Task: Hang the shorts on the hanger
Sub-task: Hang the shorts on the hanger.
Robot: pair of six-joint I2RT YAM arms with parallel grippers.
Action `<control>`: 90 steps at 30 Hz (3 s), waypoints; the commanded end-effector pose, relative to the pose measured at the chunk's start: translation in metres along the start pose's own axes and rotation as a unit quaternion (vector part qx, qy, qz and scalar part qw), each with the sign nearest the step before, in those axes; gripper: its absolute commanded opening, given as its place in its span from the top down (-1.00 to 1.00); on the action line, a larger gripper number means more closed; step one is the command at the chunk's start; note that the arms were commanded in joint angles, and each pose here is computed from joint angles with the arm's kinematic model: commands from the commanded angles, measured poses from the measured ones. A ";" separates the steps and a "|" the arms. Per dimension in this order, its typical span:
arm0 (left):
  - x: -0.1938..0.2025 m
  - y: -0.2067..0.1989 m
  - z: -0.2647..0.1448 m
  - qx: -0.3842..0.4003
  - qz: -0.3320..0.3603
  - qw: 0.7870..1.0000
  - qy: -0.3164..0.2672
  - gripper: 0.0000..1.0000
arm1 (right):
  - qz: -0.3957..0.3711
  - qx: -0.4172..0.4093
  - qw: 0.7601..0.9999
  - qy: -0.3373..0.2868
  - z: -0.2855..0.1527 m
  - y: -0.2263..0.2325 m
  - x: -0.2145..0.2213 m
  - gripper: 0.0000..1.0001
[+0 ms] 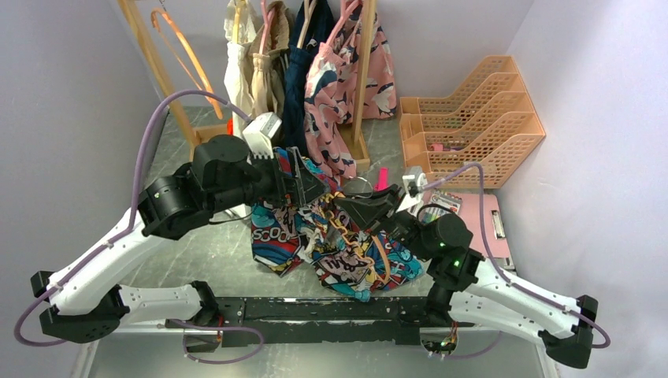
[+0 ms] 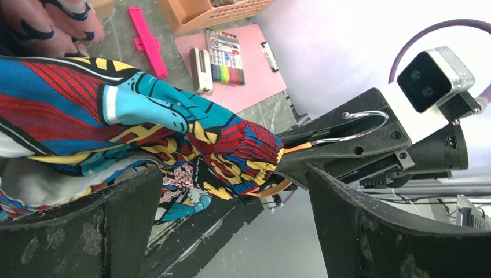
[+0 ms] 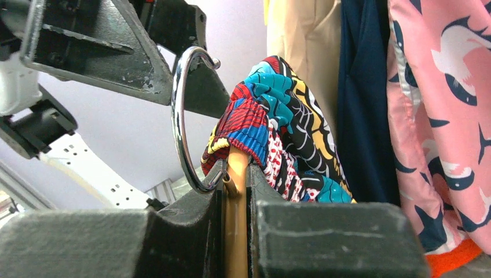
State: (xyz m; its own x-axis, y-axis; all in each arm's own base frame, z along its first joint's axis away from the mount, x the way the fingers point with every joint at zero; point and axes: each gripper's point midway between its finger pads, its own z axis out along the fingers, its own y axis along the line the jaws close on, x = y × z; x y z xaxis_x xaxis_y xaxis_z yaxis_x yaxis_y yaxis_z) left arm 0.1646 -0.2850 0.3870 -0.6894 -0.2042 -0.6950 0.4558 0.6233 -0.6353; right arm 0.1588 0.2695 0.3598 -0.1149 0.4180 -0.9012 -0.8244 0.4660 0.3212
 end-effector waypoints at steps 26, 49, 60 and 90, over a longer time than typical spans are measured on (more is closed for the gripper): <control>-0.007 -0.022 -0.053 0.153 0.259 0.949 -0.090 -0.41 | -0.054 -0.126 0.990 0.026 -0.110 0.071 -0.120 1.00; 0.043 -0.010 -0.040 0.153 0.149 0.977 0.023 -0.45 | -0.058 -0.042 0.997 -0.014 -0.100 0.042 -0.132 1.00; 0.053 0.016 -0.006 0.078 0.099 0.991 0.045 -0.45 | -0.052 -0.063 0.997 0.004 -0.081 0.049 -0.117 1.00; 0.041 0.031 0.004 0.021 0.019 1.000 0.004 -0.20 | -0.045 -0.077 0.996 0.015 -0.076 0.054 -0.110 1.00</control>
State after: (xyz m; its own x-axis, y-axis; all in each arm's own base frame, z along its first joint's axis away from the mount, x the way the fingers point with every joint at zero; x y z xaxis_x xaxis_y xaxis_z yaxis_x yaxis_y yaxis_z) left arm 0.1523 -0.2745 0.3323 -0.6827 -0.1612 -0.7127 0.4966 0.6131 -0.6144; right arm 0.0917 0.1931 0.4251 -0.0928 0.2636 -0.9601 -0.8886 0.4131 0.1993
